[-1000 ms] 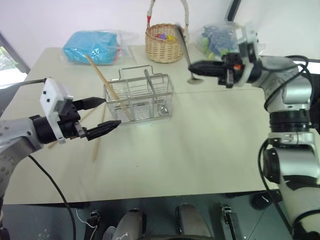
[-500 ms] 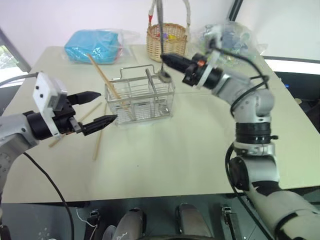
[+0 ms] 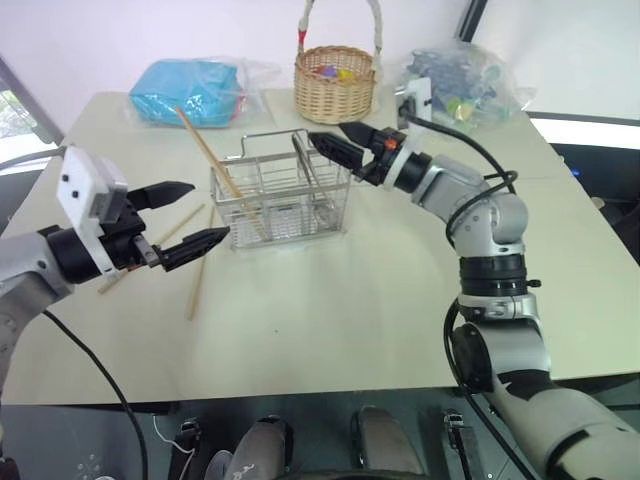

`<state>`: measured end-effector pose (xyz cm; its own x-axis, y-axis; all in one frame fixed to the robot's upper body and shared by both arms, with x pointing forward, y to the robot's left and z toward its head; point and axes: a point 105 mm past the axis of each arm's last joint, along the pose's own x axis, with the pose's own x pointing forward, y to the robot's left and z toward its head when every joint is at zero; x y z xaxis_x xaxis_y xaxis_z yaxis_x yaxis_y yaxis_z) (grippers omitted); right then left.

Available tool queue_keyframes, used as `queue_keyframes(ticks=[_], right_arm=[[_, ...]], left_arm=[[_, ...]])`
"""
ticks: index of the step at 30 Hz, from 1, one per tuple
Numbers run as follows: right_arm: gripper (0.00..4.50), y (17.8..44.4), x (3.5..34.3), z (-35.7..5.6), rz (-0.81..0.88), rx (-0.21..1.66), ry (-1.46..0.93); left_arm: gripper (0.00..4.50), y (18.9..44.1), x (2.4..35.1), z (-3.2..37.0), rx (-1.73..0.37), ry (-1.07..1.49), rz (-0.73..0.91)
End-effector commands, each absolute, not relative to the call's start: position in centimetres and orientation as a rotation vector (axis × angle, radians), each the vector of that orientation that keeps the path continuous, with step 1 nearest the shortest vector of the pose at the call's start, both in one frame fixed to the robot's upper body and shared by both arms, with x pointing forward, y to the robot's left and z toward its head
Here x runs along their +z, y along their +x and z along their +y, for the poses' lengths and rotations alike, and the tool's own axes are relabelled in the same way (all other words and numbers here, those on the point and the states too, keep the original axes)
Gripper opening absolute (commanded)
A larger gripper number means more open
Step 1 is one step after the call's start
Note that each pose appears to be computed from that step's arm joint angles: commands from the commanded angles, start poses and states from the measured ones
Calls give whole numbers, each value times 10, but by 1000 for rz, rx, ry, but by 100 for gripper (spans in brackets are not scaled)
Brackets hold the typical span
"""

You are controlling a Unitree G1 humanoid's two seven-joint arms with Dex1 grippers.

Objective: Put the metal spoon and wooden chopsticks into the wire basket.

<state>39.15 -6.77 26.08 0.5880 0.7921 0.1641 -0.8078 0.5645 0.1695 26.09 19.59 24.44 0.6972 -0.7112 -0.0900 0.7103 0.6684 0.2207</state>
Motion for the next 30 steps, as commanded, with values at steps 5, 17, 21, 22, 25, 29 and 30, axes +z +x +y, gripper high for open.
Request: queue_keyframes(ticks=[5, 17, 21, 22, 25, 29, 30], right_arm=[[446, 354, 326, -99, -258, 1092, 66], [446, 270, 284, -113, -91, 1381, -118], [446, 268, 278, -111, -73, 1345, -85], [446, 266, 277, -111, -68, 1343, -82], [446, 264, 277, -112, -57, 1323, -70], [446, 266, 277, -115, -48, 1283, -54], [446, 266, 277, -116, -44, 1275, -52]], left_arm=[[450, 264, 255, 237, -620, 255, -28], [450, 297, 200, 322, -480, 295, 292], [450, 310, 176, 325, -525, 300, 373], [450, 317, 166, 325, -528, 299, 396], [450, 335, 144, 322, -537, 310, 447], [450, 350, 127, 326, -519, 316, 504], [450, 353, 123, 328, -512, 312, 518]])
